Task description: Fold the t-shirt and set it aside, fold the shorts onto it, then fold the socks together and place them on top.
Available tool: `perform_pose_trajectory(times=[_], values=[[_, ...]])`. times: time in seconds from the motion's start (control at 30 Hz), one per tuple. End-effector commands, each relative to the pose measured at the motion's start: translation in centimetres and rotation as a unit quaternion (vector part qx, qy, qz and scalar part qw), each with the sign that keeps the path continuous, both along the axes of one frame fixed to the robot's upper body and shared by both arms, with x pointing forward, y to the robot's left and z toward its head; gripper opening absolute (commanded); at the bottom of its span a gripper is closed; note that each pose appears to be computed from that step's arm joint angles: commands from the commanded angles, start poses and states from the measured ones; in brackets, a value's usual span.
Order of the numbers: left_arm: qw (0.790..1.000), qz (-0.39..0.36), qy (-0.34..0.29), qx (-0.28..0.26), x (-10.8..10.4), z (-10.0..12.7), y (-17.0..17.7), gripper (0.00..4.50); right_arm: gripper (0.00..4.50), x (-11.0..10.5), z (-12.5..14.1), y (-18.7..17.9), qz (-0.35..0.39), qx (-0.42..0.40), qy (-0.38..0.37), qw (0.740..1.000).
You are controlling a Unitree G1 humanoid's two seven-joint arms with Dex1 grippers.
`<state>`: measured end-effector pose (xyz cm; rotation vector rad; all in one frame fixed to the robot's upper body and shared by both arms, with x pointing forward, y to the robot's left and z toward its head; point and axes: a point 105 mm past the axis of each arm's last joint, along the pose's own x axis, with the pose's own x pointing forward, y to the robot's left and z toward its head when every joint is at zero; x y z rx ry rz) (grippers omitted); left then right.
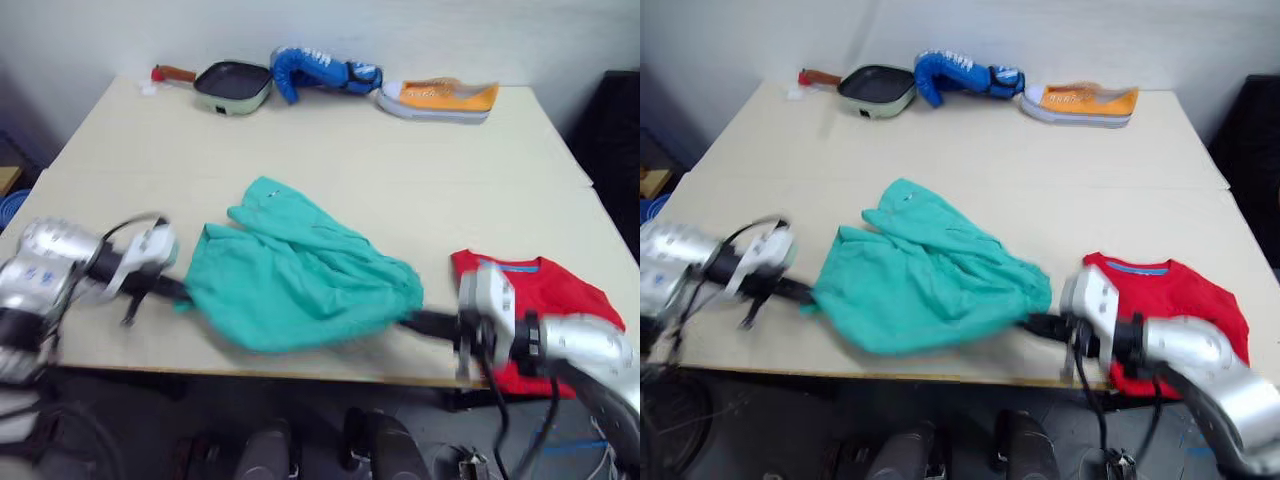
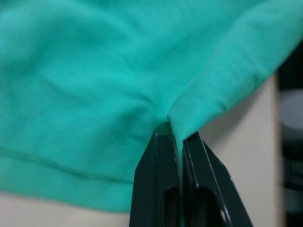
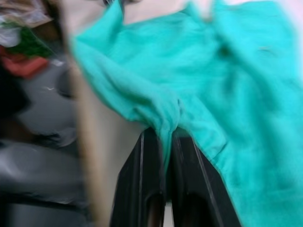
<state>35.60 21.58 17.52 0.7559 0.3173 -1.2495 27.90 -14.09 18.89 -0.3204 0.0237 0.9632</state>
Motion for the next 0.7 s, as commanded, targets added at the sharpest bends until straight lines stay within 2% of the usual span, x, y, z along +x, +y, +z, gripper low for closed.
perform_pose_trajectory(times=[0.03,0.07,0.1,0.17,0.2,0.27,0.3,0.4,0.43,0.5,0.57,0.6,0.7], values=[[0.917,0.13,-0.348,-0.145,6.4,15.0,-1.8,0.03,0.0,5.2,9.6,-3.4,-0.135,-0.027,-0.233,0.963],[0.852,0.179,-0.439,-0.222,6.2,21.5,-1.5,0.03,0.0,5.6,15.5,-4.7,-0.186,-0.024,-0.348,0.919],[0.801,0.209,-0.489,-0.275,5.3,25.8,-0.9,0.03,0.0,5.0,19.8,-5.5,-0.215,-0.013,-0.425,0.879],[0.748,0.237,-0.523,-0.332,3.9,30.0,0.2,0.03,0.0,3.7,24.3,-6.1,-0.232,0.006,-0.496,0.836],[0.728,0.243,-0.526,-0.366,2.8,31.9,1.0,0.03,0.0,2.7,25.8,-5.7,-0.218,0.007,-0.52,0.826],[0.71,0.238,-0.525,-0.404,1.2,34.1,2.0,0.03,0.0,1.2,27.0,-4.7,-0.181,0.003,-0.535,0.825],[0.715,0.229,-0.526,-0.399,0.9,34.2,2.0,0.03,0.0,1.0,26.7,-4.2,-0.165,-0.001,-0.53,0.832],[0.749,0.203,-0.516,-0.363,1.0,33.0,1.9,0.03,0.0,0.4,23.6,-2.7,-0.106,-0.028,-0.482,0.869],[0.773,0.189,-0.497,-0.347,1.4,31.8,1.8,0.03,0.0,0.2,21.9,-2.2,-0.084,-0.037,-0.455,0.886],[0.834,0.151,-0.442,-0.293,2.3,27.6,1.7,0.03,0.0,-0.3,17.4,-1.4,-0.04,-0.058,-0.385,0.92],[0.878,0.121,-0.388,-0.252,2.7,23.9,1.9,0.03,0.0,-0.9,14.1,-1.0,-0.019,-0.065,-0.332,0.941],[0.908,0.103,-0.34,-0.22,2.8,20.7,2.2,0.03,0.0,-1.2,11.8,-0.5,-0.004,-0.072,-0.298,0.952],[0.964,0.06,-0.226,-0.127,1.9,12.3,3.2,0.03,0.0,-2.0,6.8,0.6,0.019,-0.074,-0.231,0.97]])
